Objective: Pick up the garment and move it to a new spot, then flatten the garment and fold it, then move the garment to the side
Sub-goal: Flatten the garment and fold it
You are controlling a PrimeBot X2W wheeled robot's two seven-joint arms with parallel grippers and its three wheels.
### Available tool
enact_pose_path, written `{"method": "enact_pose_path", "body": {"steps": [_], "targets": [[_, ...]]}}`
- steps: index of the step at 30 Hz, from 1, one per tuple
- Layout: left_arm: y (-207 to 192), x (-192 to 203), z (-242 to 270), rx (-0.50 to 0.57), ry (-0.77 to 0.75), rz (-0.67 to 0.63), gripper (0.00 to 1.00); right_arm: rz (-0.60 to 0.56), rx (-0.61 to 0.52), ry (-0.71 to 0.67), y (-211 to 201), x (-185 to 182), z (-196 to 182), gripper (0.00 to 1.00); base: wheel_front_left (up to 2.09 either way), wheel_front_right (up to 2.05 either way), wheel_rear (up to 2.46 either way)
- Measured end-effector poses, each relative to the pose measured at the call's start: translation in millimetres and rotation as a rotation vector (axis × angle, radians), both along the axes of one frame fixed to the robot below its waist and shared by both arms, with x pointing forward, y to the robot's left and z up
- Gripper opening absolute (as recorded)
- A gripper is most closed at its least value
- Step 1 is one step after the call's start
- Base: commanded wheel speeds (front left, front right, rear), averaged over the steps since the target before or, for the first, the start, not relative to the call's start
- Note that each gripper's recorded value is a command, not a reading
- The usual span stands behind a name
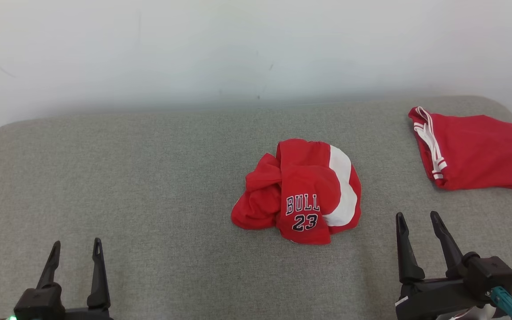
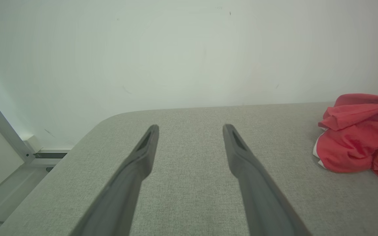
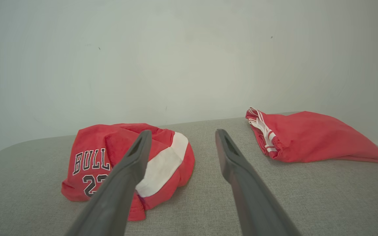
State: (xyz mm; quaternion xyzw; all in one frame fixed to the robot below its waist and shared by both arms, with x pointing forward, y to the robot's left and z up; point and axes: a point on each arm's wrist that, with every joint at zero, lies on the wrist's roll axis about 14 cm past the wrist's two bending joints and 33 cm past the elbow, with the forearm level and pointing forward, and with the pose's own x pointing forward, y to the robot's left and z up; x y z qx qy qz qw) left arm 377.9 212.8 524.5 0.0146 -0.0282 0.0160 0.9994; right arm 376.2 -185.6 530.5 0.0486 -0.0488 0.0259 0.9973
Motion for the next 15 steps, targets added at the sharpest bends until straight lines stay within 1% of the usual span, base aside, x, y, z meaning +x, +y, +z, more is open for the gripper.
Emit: {"method": "enact_pose_path", "body": {"steps": [15], "targets": [[2.8,0.7,-3.1,0.006,0.014,0.008,1.0,0.007,0.0,0.013,2.5,3.0,-4.0,1.0,0.0,0.0,0.0]]}}
